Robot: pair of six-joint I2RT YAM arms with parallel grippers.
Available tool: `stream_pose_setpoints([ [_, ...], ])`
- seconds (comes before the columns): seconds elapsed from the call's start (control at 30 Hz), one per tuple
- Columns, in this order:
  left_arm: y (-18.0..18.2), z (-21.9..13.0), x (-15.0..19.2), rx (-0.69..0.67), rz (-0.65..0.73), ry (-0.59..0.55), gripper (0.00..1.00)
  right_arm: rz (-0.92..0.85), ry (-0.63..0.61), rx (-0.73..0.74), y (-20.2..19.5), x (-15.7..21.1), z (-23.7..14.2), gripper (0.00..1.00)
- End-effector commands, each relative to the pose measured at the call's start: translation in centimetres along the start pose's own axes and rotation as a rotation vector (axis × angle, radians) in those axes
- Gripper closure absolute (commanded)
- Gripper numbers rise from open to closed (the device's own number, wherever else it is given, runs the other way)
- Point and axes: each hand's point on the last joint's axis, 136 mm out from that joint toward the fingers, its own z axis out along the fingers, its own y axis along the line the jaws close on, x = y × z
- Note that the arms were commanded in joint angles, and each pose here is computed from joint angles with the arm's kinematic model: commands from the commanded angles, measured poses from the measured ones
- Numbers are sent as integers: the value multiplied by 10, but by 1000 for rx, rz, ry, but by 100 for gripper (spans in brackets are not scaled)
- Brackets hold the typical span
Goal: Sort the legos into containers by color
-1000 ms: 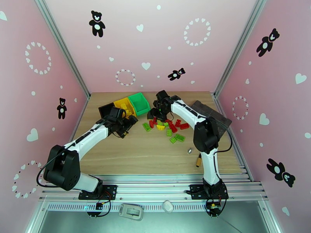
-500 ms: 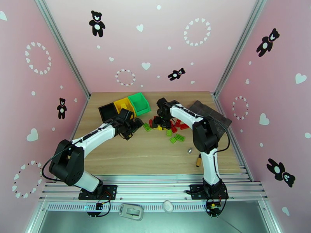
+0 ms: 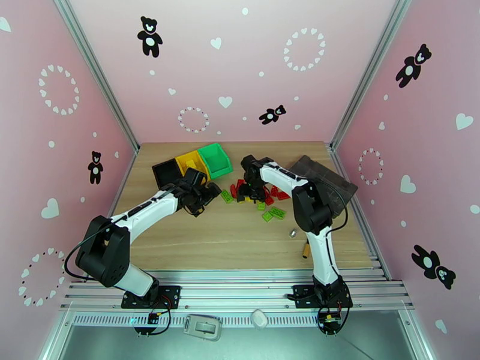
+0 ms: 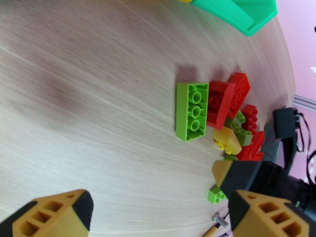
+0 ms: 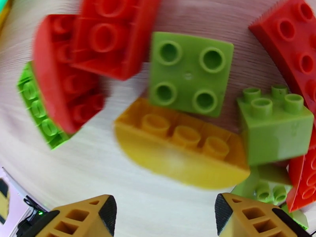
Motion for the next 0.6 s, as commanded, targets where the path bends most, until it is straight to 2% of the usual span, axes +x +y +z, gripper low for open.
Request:
stream_pose_setpoints([
  [0.0,-6,-4,-6,0,2,-18,4,-22,9,64,-7,-3,0,29],
  [0.3,-4,-4,-10,0,-1,-16,4,-41,17,151,-23,-14,4,28],
  [0.57,-1,-5,-14,-4,-5,-16,4,-30,7,139,-23,-30,3,27],
])
